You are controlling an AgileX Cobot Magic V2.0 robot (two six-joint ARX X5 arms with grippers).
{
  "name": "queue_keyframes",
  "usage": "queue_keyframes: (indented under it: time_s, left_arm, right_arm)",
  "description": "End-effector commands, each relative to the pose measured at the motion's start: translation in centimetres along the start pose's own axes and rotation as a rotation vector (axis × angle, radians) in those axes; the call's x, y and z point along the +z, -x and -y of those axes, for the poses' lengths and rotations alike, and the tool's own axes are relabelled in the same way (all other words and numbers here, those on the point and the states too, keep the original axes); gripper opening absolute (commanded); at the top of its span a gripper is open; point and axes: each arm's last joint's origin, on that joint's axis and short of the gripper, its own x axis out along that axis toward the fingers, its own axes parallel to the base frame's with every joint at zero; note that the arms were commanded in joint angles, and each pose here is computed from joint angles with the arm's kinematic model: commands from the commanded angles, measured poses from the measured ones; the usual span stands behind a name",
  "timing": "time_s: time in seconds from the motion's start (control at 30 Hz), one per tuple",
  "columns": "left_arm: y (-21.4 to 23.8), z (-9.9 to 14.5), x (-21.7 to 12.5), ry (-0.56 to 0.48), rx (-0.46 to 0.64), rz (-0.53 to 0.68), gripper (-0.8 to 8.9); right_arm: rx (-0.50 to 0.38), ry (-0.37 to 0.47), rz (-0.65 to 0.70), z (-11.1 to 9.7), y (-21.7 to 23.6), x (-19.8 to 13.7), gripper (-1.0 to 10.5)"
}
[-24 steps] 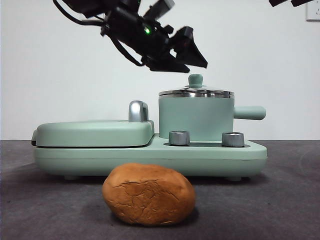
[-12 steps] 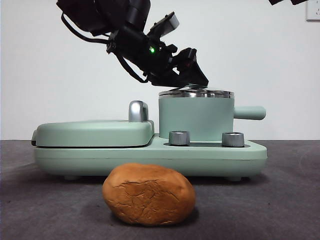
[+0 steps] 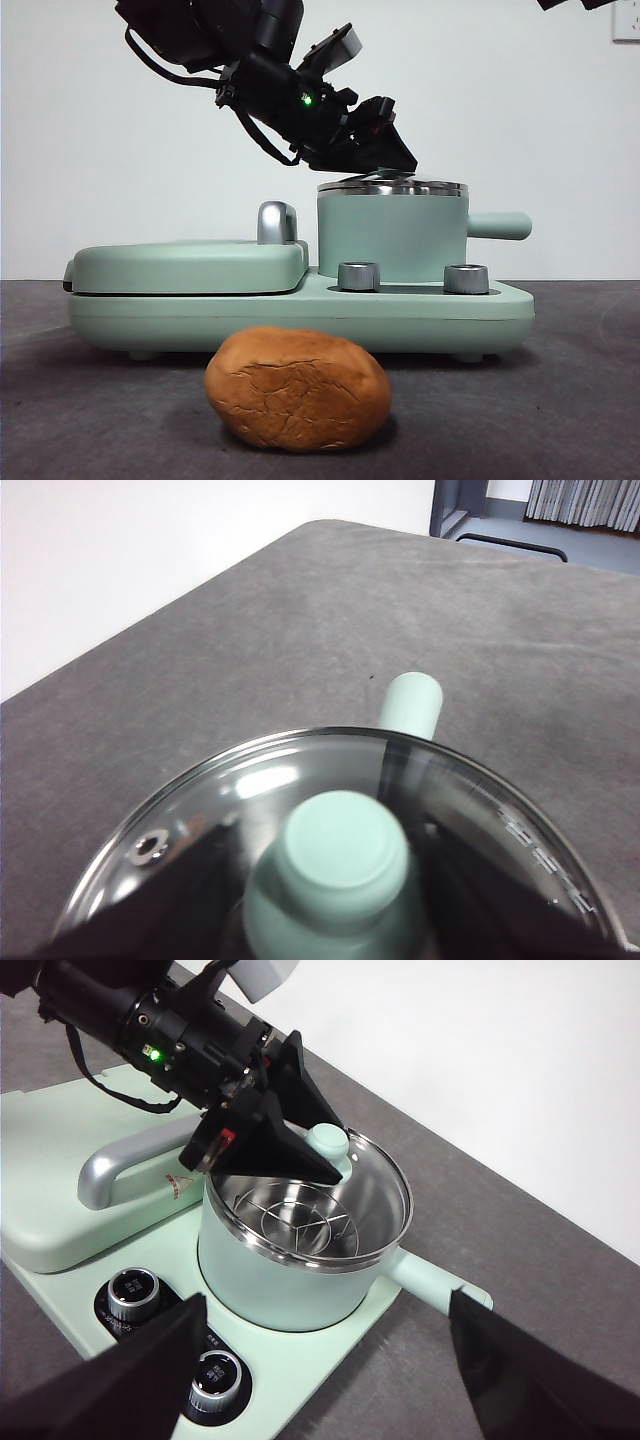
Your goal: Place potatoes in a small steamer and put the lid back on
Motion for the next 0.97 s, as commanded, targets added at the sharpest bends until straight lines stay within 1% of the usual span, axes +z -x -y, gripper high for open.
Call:
queue_keyframes:
  time_s: [0.03,0.17,0.47,0.67,0.87,0.97]
  left_arm:
    - [-0.7,0.0,-0.1,-0.009,-0.001,0.002,1.04]
    - [-0.7,0.0,-0.1,-0.008,-0.001,0.001,0.11]
    - [-0.2,0.0,0.7,-0.014,0.005,0.015,0.09]
    - [1.9,-0.3,3.1,-0.041,0.043,0.072,0.09]
    - [5.1,-1.0,6.0,-0.06,0.088,0.141,0.09]
    - [7.0,-1.1,7.3,-0.062,0.105,0.154,0.09]
  right_arm:
    - [-0.006,-0.011,0.018,0.1,0.0,0.6,3.8]
    - [-0.006,-0.011,0.017,0.1,0.0,0.6,3.8]
    - [-0.006,-0.011,0.017,0.1,0.0,0.6,3.8]
    - [-0.006,-0.011,0.017,0.1,0.0,0.6,3.8]
    - [-0.005,-0.011,0.018,0.1,0.0,0.6,3.8]
    - [-0.005,-0.011,0.018,0.1,0.0,0.6,3.8]
